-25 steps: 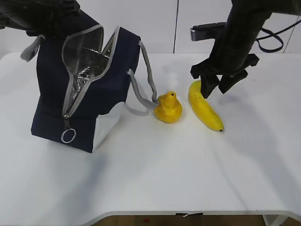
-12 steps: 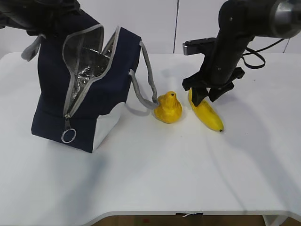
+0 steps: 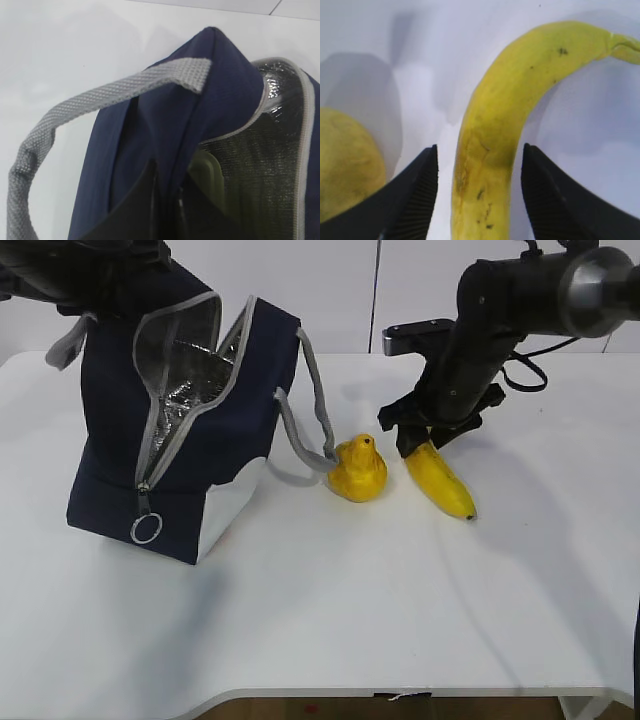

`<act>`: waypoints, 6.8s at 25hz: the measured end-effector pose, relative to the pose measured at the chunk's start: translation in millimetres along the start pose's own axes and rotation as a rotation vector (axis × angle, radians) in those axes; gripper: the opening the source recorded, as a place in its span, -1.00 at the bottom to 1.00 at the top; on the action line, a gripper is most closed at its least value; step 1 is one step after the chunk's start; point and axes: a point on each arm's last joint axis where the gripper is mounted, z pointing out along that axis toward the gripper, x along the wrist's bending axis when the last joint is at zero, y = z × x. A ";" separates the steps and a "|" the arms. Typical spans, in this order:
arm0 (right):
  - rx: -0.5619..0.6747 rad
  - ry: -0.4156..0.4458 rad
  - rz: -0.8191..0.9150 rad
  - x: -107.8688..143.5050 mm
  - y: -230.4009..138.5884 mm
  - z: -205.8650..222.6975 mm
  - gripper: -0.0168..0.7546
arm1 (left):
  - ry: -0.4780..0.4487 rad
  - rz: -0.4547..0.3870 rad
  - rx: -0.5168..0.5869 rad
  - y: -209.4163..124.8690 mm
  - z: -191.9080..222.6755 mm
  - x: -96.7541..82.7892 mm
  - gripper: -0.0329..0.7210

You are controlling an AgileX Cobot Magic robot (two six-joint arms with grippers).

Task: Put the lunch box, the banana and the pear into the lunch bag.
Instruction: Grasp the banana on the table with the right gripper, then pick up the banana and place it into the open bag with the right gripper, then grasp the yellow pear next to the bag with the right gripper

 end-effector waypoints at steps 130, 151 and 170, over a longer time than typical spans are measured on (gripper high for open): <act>0.042 0.108 -0.155 74.0 16.7 -115.9 0.48 | -0.110 -0.129 -0.024 1.2 8.0 -10.0 -0.92; 0.143 0.093 -0.177 74.0 12.8 -55.1 0.31 | -0.110 -0.129 -0.024 1.2 8.0 -10.0 -0.92; 0.111 0.090 -0.179 74.4 16.0 -38.0 0.04 | -0.110 -0.129 -0.024 1.2 8.0 -10.0 -0.92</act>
